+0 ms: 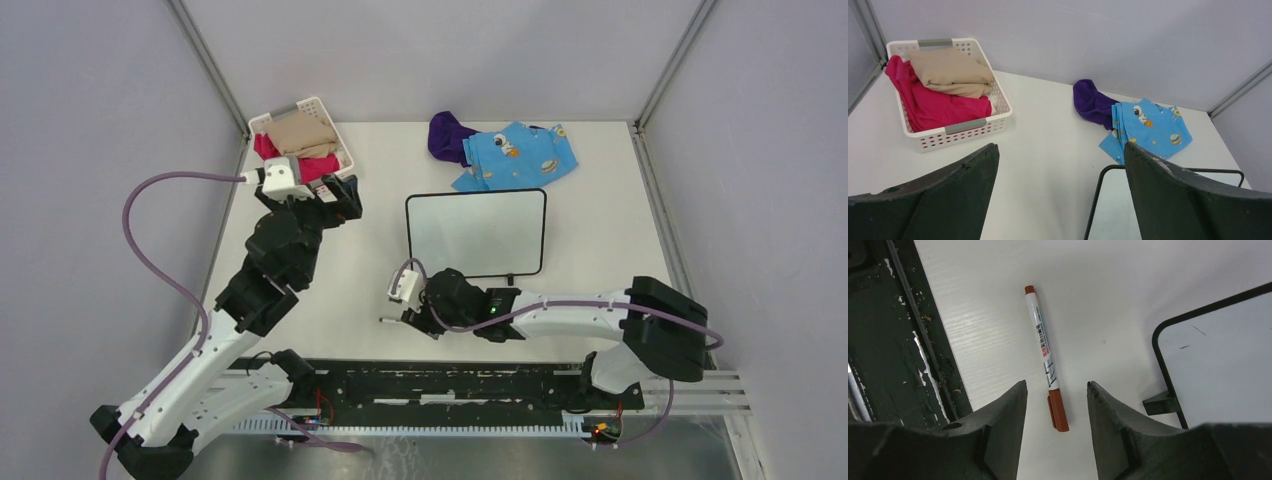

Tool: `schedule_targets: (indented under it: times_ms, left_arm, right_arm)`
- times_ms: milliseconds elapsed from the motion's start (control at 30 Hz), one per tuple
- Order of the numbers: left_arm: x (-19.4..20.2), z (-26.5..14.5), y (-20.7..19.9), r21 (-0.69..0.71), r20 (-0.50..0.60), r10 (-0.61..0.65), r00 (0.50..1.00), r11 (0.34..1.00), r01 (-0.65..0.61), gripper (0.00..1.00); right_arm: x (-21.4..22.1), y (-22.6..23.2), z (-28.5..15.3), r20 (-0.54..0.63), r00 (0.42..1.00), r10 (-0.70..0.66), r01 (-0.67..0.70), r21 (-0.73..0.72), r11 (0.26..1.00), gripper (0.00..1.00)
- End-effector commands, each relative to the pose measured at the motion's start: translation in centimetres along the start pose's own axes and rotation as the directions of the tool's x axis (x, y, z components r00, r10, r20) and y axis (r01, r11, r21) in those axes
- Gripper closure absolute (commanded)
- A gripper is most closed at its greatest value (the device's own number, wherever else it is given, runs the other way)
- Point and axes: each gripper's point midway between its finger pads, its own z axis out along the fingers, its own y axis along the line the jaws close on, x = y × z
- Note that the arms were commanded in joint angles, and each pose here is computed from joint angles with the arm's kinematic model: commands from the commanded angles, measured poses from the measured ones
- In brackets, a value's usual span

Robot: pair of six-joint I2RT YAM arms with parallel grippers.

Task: Write a sentence on the whiteboard
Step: Open the whiteboard marker at the center of the board.

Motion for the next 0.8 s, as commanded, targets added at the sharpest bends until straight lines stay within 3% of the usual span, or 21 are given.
schedule_targets:
  times_ms: [0, 567, 767]
  left_arm:
    - [-2.5, -0.6, 1.5, -0.062, 0.093, -0.044, 0.995, 0.997, 0.05, 0.0]
    - [-3.0, -0.9, 2.0, -0.084, 0.109, -0.05, 0.993, 0.995, 0.059, 0.0]
    - [-2.9, -0.9, 1.9, -0.078, 0.105, -0.05, 0.993, 0.995, 0.059, 0.0]
  right_arm:
    - [-0.9, 1.5, 1.5, -0.021, 0.998, -0.052, 0.05, -0.074, 0.996, 0.47]
    - [2.5, 1.8, 5.8, -0.191, 0.98, -0.049, 0.041, -0.046, 0.998, 0.61]
    - [4.5, 1.6, 5.6, -0.243, 0.969, -0.032, 0.028, -0.021, 0.999, 0.72]
